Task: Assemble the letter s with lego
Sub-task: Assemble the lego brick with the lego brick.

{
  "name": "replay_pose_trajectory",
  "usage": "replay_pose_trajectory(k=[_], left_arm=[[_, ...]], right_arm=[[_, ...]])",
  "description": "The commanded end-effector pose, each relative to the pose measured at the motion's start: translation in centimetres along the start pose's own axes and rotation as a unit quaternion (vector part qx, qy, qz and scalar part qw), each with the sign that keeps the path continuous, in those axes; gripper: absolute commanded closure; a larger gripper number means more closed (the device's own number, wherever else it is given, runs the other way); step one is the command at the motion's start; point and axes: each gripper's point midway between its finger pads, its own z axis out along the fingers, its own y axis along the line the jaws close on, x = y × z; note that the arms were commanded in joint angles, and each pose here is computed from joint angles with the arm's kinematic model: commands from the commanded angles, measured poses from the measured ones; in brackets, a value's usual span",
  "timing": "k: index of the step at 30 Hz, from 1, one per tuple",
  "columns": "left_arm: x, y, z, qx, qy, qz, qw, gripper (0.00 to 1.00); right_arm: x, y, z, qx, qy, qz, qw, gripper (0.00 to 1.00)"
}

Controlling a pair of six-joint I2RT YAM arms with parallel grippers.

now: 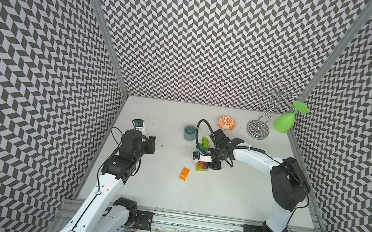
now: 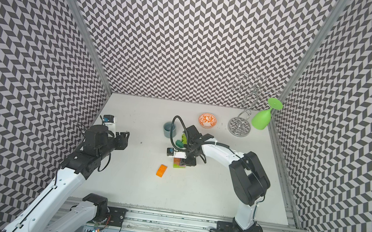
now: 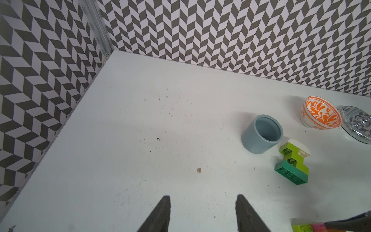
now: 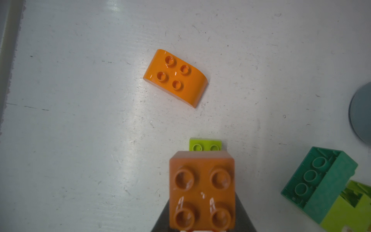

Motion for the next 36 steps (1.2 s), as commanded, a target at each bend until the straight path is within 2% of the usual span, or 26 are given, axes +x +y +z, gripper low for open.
replay_pose_trajectory(k=[1,12,25,36], left_arm=[[-0.4,0.1,0.1,-0.002,-0.008,0.005,1.000,0.46],[-0.4,0.1,0.0,-0.002,-0.008,0.005,1.000,0.46],[-0.4,0.1,0.0,-0.002,-0.009,0.005,1.000,0.46],[-0.3,0.2,0.0,-0.002,-0.008,0.005,1.000,0.46]], right_arm=[[0.2,-0.2,0.7,-0.008,-0.009,-0.003,1.000,1.00],[1.5,0.4,1.6,-0.018,0.002,0.016,1.000,1.00],[3.8,0.9,2.8,-0.013,0.045,0.060,0.997,1.00],[4.6,2.2,2.9,-0.005,0.048,0.073,0.996,1.00]])
